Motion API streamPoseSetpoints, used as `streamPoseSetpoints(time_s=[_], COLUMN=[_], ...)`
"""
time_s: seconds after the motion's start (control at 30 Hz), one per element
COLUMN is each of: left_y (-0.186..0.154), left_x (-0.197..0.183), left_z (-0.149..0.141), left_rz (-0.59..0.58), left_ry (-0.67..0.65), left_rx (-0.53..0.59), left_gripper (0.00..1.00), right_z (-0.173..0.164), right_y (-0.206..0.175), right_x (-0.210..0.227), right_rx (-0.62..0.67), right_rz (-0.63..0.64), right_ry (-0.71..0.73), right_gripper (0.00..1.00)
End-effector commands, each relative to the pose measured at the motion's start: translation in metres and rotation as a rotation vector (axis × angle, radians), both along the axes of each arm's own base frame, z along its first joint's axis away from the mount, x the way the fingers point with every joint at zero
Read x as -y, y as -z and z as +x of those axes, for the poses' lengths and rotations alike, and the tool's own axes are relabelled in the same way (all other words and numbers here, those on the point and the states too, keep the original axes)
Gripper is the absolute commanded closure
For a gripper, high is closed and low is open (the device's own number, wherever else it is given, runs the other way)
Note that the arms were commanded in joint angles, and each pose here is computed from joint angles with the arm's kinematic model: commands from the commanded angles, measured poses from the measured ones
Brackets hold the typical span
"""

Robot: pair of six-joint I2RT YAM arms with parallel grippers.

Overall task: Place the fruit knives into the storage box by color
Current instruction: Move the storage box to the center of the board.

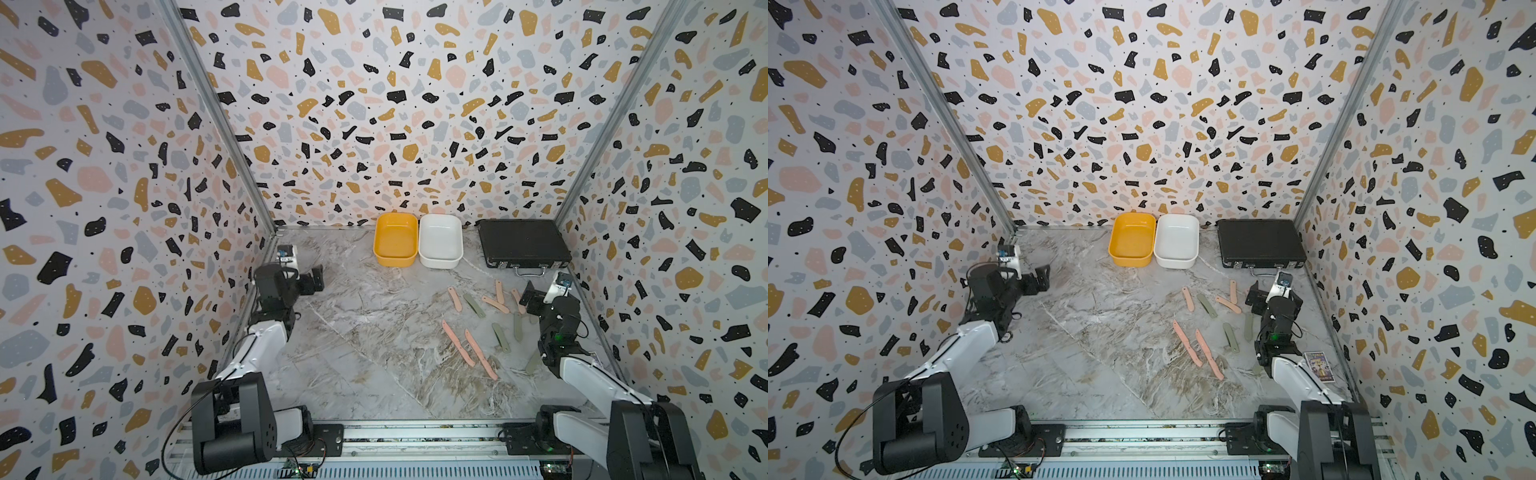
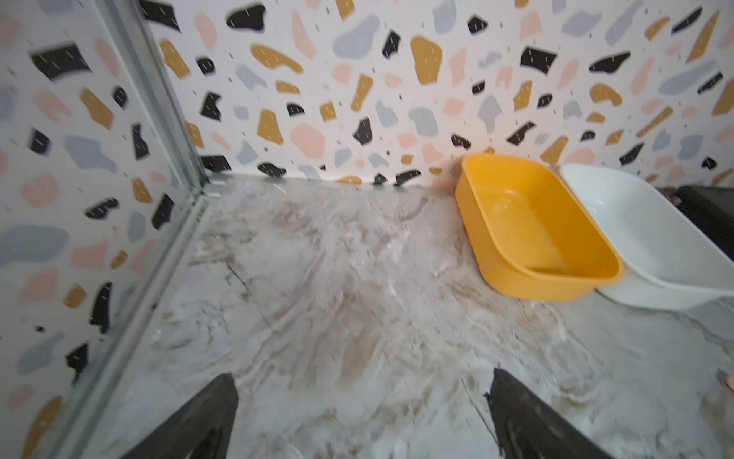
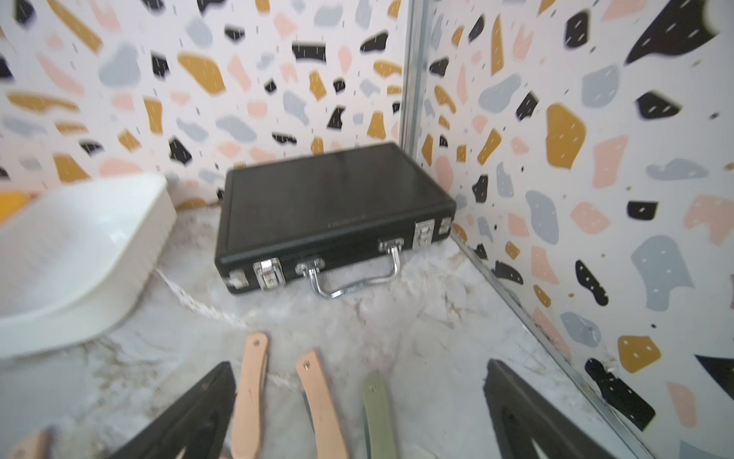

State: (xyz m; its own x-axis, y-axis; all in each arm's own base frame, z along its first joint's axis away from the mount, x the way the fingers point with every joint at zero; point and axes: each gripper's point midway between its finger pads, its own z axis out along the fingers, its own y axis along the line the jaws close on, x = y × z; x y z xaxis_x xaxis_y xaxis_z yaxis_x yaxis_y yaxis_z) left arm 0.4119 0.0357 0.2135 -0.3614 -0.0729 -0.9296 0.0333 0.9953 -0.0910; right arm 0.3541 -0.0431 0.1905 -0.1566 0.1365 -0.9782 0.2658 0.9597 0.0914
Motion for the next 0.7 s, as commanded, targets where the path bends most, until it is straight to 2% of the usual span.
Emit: streamPoseSetpoints(time_s=[0.0,0.07,0.13,0.2,0.27,0.33,0.43,0.53,0.67], left_y=[0.028,0.019,0.014,0.004,-0.006,-0.015,-0.022,-0.03,-0.036], left_x=[-0.012,-0.008,-0.003,0.004,0.011,0.017,0.028,0.04,0.051], left_z=[-0.017,-0.015,-0.017,-0.017,-0.016,-0.015,-0.011,-0.006,0.009], left_rz=[0.004,0.007,-0.011,-0.039,-0.062,-0.09,-0.149,-0.208,-0.258], left_ry=[-0.057,-0.022,0.012,0.061,0.093,0.128,0.181,0.249,0.334], left_rx=[-0.238,-0.249,-0.283,-0.285,-0.275,-0.263,-0.28,-0.289,-0.321], left_gripper=[0.01,0.01,0.01,0.01,0.01,0.01,0.01,0.01,0.01], right_z=[0.005,0.012,0.012,0.019,0.031,0.042,0.054,0.061,0.079], right_y=[-0.025,-0.034,-0.029,-0.032,-0.032,-0.024,-0.024,-0.023,-0.023], right_x=[-0.026,-0.04,-0.042,-0.06,-0.076,-0.083,-0.091,-0.1,-0.11], right_rx=[-0.008,0.023,-0.014,-0.041,-0.115,-0.221,-0.297,-0.383,-0.487], right_rz=[0.176,0.256,0.382,0.428,0.471,0.496,0.484,0.42,0.375], right_ry=[-0.115,-0.182,-0.161,-0.255,-0.331,-0.338,-0.35,-0.34,-0.336], right_gripper=[0.0,0.0,0.0,0.0,0.0,0.0,0.0,0.01,0.07])
